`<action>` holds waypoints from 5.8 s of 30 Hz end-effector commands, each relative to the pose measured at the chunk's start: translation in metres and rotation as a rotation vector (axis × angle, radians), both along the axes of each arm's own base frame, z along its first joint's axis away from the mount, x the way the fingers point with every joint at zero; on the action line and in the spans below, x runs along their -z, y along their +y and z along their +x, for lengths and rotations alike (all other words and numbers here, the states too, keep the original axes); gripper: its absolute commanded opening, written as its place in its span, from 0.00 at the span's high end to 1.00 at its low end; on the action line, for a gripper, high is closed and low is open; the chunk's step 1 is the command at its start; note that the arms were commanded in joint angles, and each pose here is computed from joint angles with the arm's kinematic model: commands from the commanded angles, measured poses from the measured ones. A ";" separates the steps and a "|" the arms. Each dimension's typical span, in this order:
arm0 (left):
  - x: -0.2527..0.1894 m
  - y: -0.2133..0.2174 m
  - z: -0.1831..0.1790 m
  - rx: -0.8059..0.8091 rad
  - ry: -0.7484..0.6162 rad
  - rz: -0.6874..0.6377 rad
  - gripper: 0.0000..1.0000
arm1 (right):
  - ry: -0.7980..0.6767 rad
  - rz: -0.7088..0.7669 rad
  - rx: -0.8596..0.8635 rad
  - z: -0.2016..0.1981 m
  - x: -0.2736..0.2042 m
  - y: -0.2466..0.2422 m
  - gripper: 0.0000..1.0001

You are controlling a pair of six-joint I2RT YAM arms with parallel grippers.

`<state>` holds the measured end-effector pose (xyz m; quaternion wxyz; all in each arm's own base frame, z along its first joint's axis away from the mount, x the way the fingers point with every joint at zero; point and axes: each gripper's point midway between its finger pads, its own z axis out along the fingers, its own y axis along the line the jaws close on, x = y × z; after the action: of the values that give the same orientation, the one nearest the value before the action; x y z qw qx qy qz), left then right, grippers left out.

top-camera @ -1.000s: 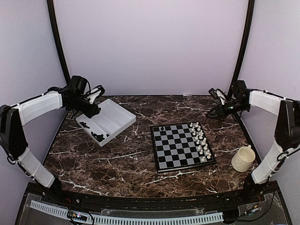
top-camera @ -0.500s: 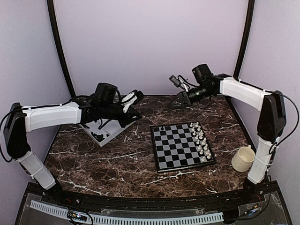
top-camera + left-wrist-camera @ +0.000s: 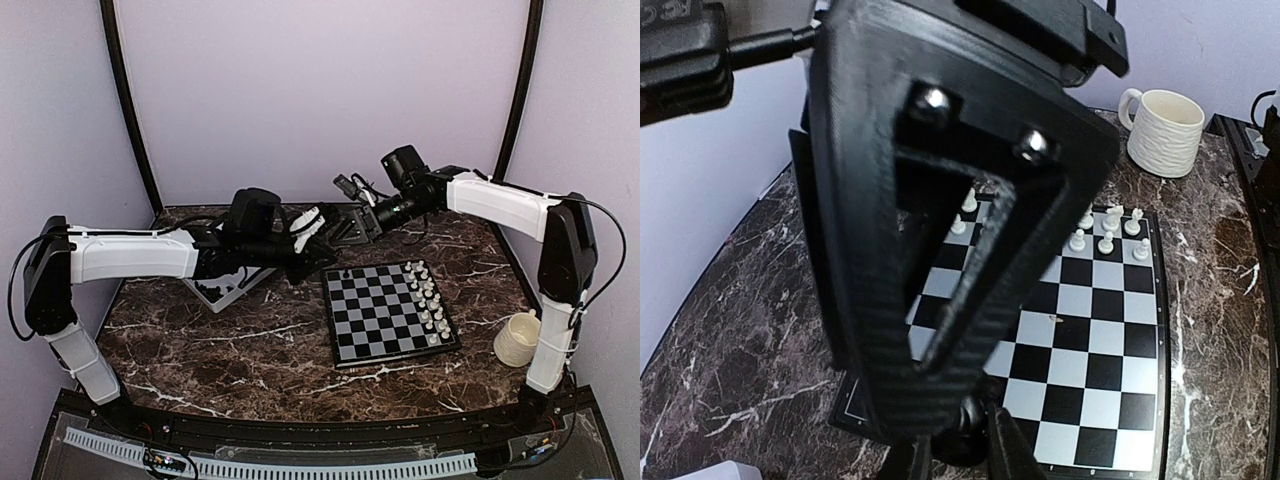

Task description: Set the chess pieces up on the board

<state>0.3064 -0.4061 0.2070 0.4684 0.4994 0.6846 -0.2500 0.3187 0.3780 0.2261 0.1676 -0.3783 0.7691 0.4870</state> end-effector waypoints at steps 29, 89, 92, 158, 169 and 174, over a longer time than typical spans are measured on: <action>-0.022 0.020 0.012 -0.139 -0.107 0.015 0.53 | -0.123 -0.076 -0.007 -0.014 -0.001 -0.003 1.00; -0.064 0.184 0.067 -0.703 -0.127 -0.012 0.36 | -0.587 -0.815 -0.524 -0.103 0.175 -0.008 0.85; -0.064 0.184 0.067 -0.700 -0.125 -0.013 0.36 | -0.588 -0.819 -0.521 -0.102 0.175 -0.008 0.80; 0.126 0.304 0.065 -1.083 0.937 0.485 0.62 | -0.487 -0.533 -0.161 -0.046 0.078 -0.088 0.65; 0.150 0.288 0.043 -1.064 1.104 0.513 0.61 | -0.488 -0.532 -0.161 -0.048 0.077 -0.089 0.66; 0.164 0.286 0.040 -1.063 1.135 0.521 0.60 | -0.488 -0.533 -0.162 -0.048 0.077 -0.089 0.66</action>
<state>0.3600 -0.1176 0.0538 0.0076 0.0071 0.9992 -0.0381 0.2672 0.2855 0.1417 0.1916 -0.5734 0.7779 0.1711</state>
